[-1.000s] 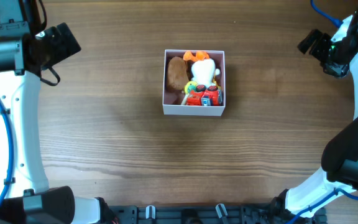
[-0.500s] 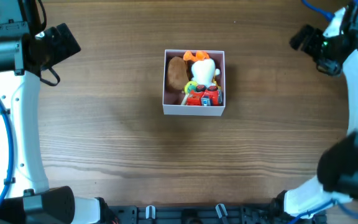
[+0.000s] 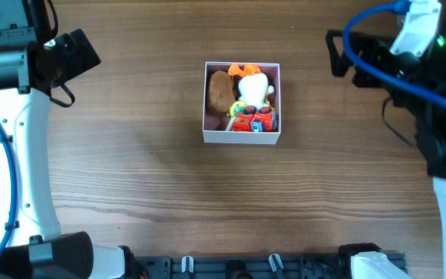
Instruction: Pack container
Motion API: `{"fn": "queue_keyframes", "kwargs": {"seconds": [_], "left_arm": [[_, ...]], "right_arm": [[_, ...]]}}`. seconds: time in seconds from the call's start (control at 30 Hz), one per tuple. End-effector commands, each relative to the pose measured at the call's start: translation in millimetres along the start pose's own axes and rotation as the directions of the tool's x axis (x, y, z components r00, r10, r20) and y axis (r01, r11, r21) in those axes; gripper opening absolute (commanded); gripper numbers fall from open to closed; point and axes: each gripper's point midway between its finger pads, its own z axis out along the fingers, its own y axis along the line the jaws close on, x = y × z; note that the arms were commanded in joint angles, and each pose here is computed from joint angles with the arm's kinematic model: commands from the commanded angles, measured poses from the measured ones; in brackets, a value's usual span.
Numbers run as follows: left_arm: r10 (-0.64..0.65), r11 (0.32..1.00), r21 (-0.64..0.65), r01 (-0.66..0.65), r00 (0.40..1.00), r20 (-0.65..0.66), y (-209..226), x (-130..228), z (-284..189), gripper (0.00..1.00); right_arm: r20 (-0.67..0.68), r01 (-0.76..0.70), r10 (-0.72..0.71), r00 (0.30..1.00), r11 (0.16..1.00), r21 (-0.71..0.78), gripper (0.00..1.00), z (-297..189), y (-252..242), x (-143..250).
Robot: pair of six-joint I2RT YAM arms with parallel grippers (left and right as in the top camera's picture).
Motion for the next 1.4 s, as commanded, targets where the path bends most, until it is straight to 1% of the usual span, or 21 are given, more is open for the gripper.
{"fn": "queue_keyframes", "kwargs": {"seconds": [0.0, 0.17, 0.3, 0.37, 0.5, 0.57, 0.67, 0.73, 0.8, 0.9, 1.07, 1.3, 1.37], "left_arm": [[0.006, 1.0, -0.009, -0.006, 1.0, -0.002, 2.4, -0.2, 1.9, 1.0], [0.006, 1.0, -0.009, -0.006, 1.0, -0.003, 2.4, -0.1, 2.0, 1.0], [0.006, 1.0, -0.009, -0.006, 1.0, -0.002, 2.4, -0.2, 1.9, 1.0], [0.006, 1.0, -0.009, -0.006, 1.0, -0.002, 2.4, -0.2, 1.9, 1.0], [0.006, 1.0, -0.009, -0.006, 1.0, -0.002, 2.4, -0.2, 1.9, 1.0], [0.006, 1.0, -0.009, -0.006, 1.0, -0.002, 2.4, -0.2, 1.9, 1.0], [0.006, 1.0, -0.009, -0.006, 1.0, -0.002, 2.4, -0.2, 1.9, 1.0], [0.006, 1.0, -0.009, -0.006, 1.0, -0.002, 2.4, -0.2, 1.9, 1.0], [0.006, 1.0, -0.009, -0.006, 1.0, -0.002, 2.4, -0.2, 1.9, 1.0], [0.006, 1.0, -0.009, -0.006, 1.0, -0.002, 2.4, -0.2, 1.9, 1.0], [0.006, 1.0, -0.009, -0.006, 1.0, -0.002, 2.4, -0.2, 1.9, 1.0], [0.006, 1.0, -0.009, -0.006, 1.0, -0.002, 2.4, -0.2, 1.9, 1.0], [0.006, 1.0, -0.009, -0.006, 1.0, -0.002, 2.4, -0.2, 1.9, 1.0]], "right_arm": [[0.056, 0.013, -0.014, 0.998, 1.0, 0.009, 0.99, -28.1, 3.7, -3.3], [0.141, -0.004, -0.024, 0.99, 0.98, 0.199, 1.0, -47.6, -30.6, 1.1], [0.202, -0.019, -0.033, 0.979, 0.968, 0.252, 1.0, -49.9, -48.5, 18.4], [0.21, -0.024, -0.032, 0.977, 0.965, 0.26, 1.0, -48.5, -55.8, 32.8], [0.181, -0.042, -0.015, 0.983, 0.95, 0.309, 1.0, -44.0, -81.5, 81.5], [0.203, -0.054, -0.014, 0.979, 0.943, 0.327, 1.0, -41.5, -92.1, 94.4], [0.284, -0.07, -0.025, 0.959, 0.945, 0.318, 1.0, -34.8, -103.2, 109.9], [0.324, -0.082, -0.021, 0.946, 0.951, 0.3, 1.0, -28.4, -108.9, 126.8], [0.357, -0.144, 0.038, 0.933, 0.951, 0.273, 1.0, -21.1, -117.1, 152.1], [0.368, -0.194, 0.09, 0.926, 0.947, 0.256, 1.0, -15.5, -124.7, 178.0], [0.367, -0.221, 0.12, 0.923, 0.943, 0.249, 1.0, -8.4, -134.9, 213.9], [0.388, -0.244, 0.144, 0.91, 0.944, 0.223, 1.0, -0.2, -143.2, 245.5], [0.402, -0.224, 0.124, 0.907, 0.951, 0.212, 1.0, -0.3, -141.6, 245.9]]}}
